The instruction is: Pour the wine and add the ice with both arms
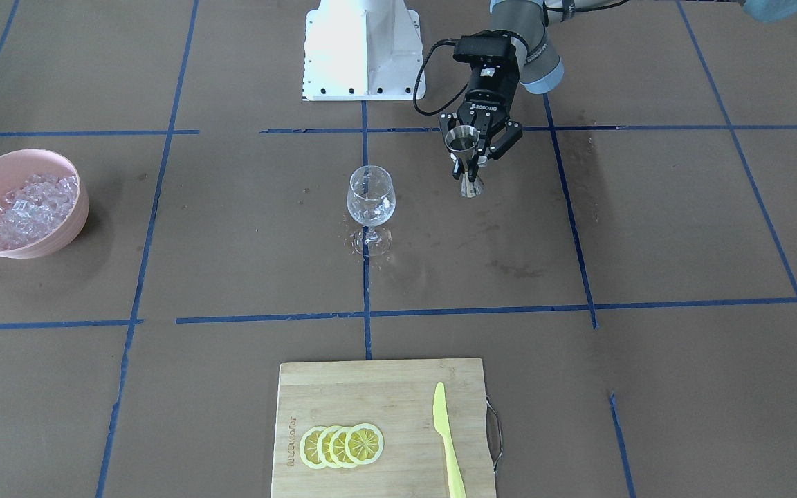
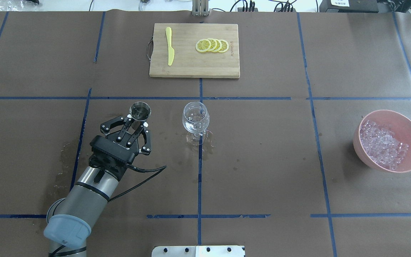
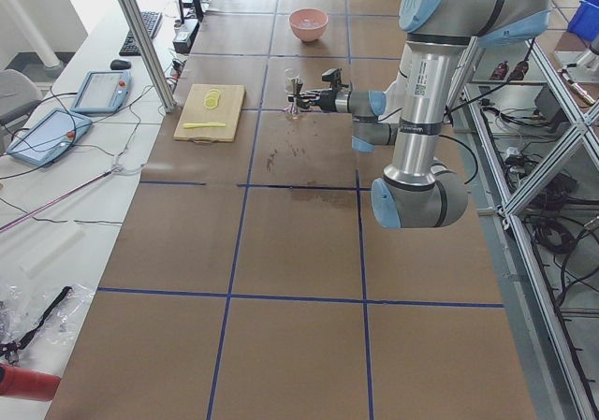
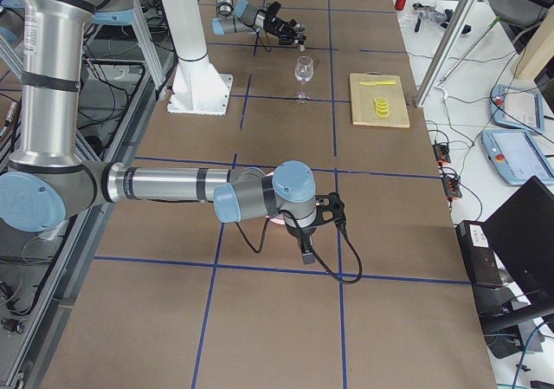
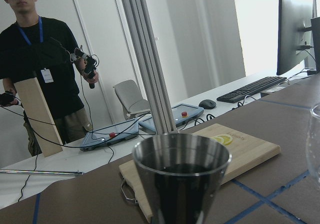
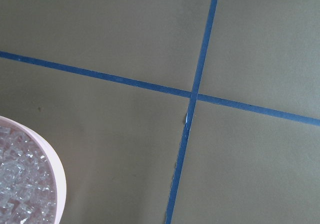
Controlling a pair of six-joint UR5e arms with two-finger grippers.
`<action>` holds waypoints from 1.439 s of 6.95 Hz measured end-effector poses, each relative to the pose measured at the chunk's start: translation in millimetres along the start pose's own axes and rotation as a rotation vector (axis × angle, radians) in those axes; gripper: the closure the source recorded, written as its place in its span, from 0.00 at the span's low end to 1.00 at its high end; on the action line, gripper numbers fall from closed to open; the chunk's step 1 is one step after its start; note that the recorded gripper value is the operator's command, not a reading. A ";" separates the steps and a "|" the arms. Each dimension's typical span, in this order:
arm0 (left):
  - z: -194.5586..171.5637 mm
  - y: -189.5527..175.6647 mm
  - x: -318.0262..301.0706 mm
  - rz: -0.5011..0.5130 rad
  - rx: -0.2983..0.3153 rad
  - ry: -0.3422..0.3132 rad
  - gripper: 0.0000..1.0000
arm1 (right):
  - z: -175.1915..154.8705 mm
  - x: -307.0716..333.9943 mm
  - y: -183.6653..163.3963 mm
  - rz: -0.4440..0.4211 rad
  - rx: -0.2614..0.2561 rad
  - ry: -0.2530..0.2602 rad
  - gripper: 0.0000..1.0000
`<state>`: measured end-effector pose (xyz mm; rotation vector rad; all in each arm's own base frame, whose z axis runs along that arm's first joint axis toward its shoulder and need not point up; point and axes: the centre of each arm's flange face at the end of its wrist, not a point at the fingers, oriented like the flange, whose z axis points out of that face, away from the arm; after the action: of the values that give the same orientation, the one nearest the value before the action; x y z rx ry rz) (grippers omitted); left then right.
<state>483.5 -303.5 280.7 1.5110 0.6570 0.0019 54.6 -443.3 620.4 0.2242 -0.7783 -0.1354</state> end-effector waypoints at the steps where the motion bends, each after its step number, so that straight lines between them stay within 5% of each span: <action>1: 7.1 -7.4 15.1 0.043 -0.027 -0.006 1.00 | 0.8 0.7 1.1 0.002 -0.002 0.000 0.00; 4: 26.7 -25.1 46.3 0.253 -0.105 -0.029 1.00 | 2.1 2.0 2.6 0.006 -0.006 0.000 0.00; 10: 43.1 -48.6 42.0 0.603 -0.100 -0.046 1.00 | 5.9 5.8 5.7 0.014 -0.014 0.001 0.00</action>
<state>516.5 -330.9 216.3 1.5558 0.1429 0.4507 54.7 -439.8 629.9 0.2053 -0.7774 -0.1275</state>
